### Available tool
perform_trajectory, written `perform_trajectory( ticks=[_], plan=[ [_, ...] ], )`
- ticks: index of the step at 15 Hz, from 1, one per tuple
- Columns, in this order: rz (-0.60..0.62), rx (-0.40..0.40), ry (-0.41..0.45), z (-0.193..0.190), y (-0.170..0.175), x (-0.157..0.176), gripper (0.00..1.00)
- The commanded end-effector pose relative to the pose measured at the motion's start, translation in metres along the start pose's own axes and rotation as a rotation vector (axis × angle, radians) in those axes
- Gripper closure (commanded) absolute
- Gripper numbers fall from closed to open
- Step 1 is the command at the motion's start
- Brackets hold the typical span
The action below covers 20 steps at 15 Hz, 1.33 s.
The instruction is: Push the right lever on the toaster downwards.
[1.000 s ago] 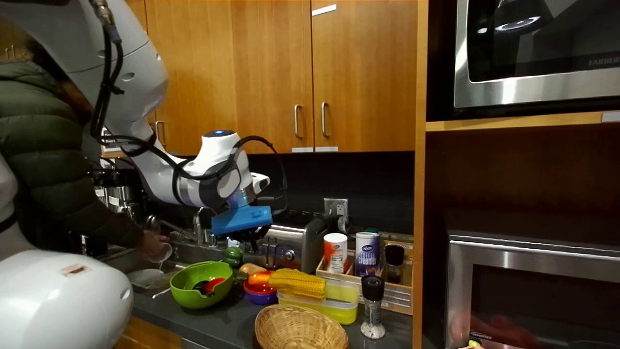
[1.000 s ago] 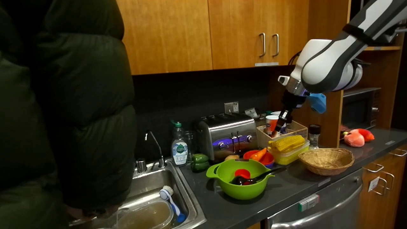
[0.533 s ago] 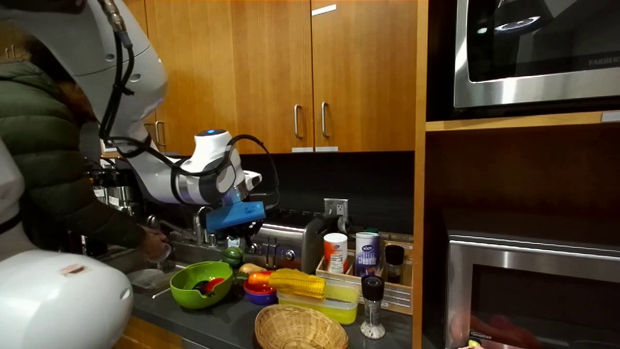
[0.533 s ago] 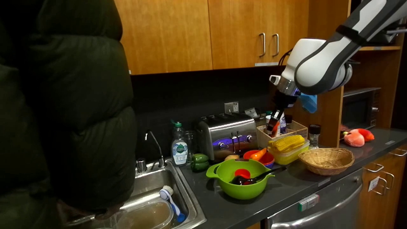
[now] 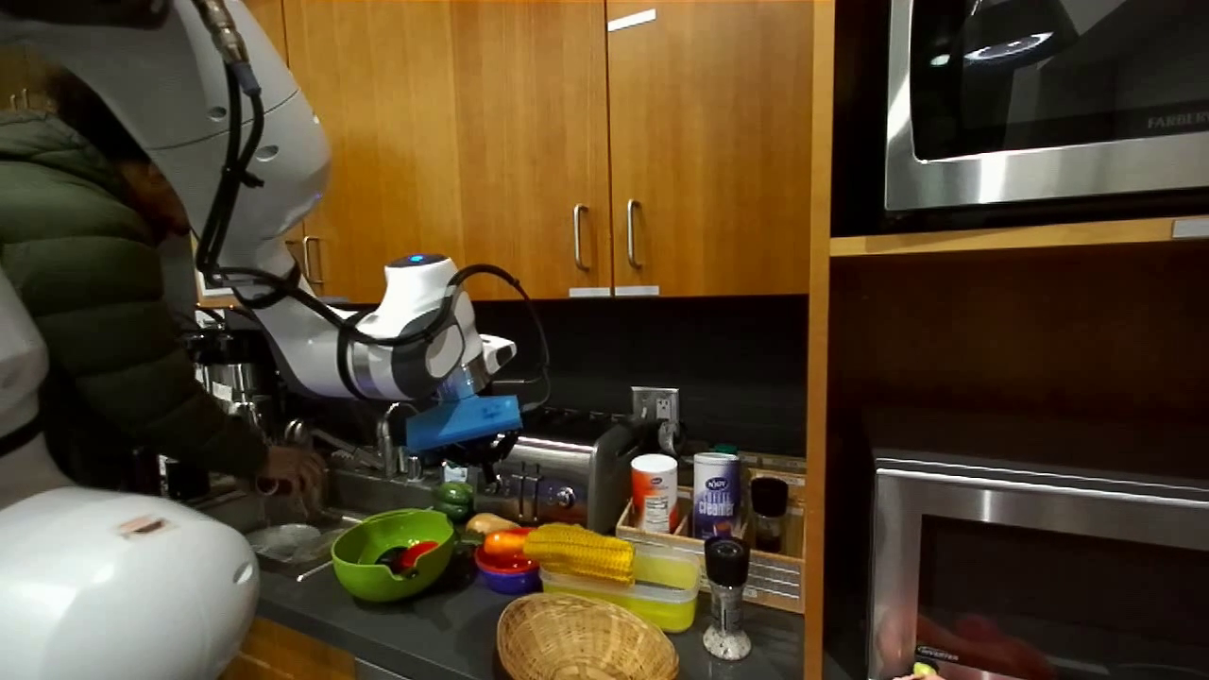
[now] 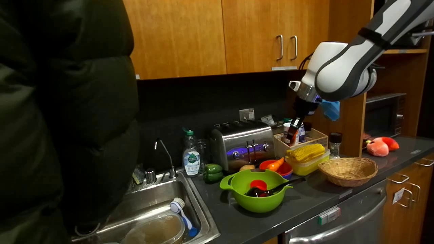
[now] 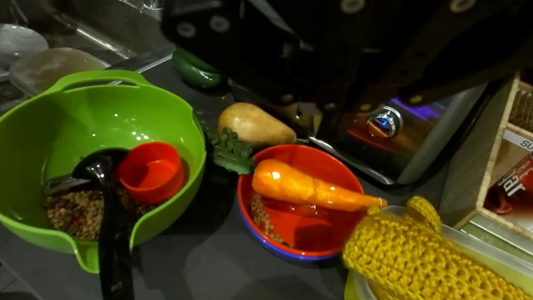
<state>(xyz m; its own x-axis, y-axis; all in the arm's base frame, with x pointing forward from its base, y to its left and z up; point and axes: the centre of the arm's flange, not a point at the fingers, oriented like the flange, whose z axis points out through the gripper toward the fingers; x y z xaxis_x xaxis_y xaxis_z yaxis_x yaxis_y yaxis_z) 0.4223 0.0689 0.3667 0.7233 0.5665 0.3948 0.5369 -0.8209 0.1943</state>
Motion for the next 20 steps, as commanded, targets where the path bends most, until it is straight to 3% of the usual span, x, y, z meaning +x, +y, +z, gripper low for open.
perform_trajectory(
  ticks=[1, 8, 15, 20],
  plan=[
    [-0.018, -0.001, 0.003, 0.006, -0.003, 0.007, 1.0],
    [-0.157, -0.028, -0.027, 0.023, -0.044, 0.05, 1.0],
    [-0.173, -0.127, 0.017, 0.015, -0.019, 0.086, 1.0],
    [-0.162, -0.126, 0.01, 0.023, -0.013, 0.094, 1.0]
  ],
)
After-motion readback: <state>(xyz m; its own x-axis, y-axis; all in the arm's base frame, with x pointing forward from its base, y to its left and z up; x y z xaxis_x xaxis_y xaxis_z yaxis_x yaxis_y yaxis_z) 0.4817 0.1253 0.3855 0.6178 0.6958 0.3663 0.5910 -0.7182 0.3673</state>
